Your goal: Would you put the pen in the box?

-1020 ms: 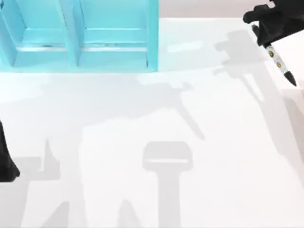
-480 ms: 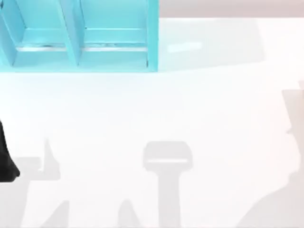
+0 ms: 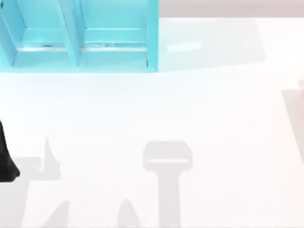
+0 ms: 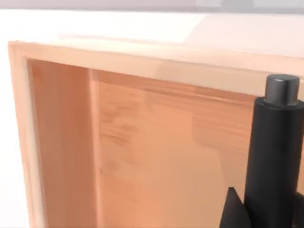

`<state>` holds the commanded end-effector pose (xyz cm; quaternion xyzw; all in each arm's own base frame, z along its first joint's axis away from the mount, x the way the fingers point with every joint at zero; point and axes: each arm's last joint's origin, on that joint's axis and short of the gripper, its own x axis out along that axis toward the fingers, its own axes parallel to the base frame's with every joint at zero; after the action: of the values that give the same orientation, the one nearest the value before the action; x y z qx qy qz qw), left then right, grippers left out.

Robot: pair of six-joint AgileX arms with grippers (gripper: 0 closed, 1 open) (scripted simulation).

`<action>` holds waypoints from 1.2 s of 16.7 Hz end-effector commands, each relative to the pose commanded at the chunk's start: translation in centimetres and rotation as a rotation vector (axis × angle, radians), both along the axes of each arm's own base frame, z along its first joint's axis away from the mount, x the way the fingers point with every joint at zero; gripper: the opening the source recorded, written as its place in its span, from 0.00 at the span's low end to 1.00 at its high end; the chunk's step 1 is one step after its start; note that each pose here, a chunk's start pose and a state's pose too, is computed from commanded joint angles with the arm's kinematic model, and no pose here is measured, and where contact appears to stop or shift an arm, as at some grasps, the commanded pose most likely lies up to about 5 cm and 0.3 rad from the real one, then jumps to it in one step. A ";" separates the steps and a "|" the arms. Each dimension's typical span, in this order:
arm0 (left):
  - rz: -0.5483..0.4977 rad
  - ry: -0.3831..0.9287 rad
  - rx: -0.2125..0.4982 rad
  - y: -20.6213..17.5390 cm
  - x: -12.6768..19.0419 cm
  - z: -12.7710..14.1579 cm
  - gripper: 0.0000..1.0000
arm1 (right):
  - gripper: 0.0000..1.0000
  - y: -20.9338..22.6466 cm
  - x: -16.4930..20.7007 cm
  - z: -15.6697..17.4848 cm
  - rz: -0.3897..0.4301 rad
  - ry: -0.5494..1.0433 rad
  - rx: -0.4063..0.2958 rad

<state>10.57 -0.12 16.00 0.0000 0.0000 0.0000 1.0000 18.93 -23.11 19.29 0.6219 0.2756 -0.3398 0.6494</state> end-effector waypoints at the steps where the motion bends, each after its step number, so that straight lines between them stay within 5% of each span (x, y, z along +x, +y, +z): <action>1: 0.000 0.000 0.000 0.0 0.0 0.0 1.00 | 0.00 0.0 -0.1 0.0 -0.004 -0.002 0.001; 13: 0.000 0.000 0.000 0.0 0.0 0.0 1.00 | 0.00 3.2 2.8 -2.3 0.039 -0.007 0.004; 20: 0.000 0.000 0.000 0.0 0.0 0.0 1.00 | 0.00 3.5 3.3 -4.3 -0.004 -0.002 0.001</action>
<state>10.57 -0.12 16.00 0.0000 0.0000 0.0000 1.0000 22.26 -19.57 15.01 0.6231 0.2740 -0.3403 0.6488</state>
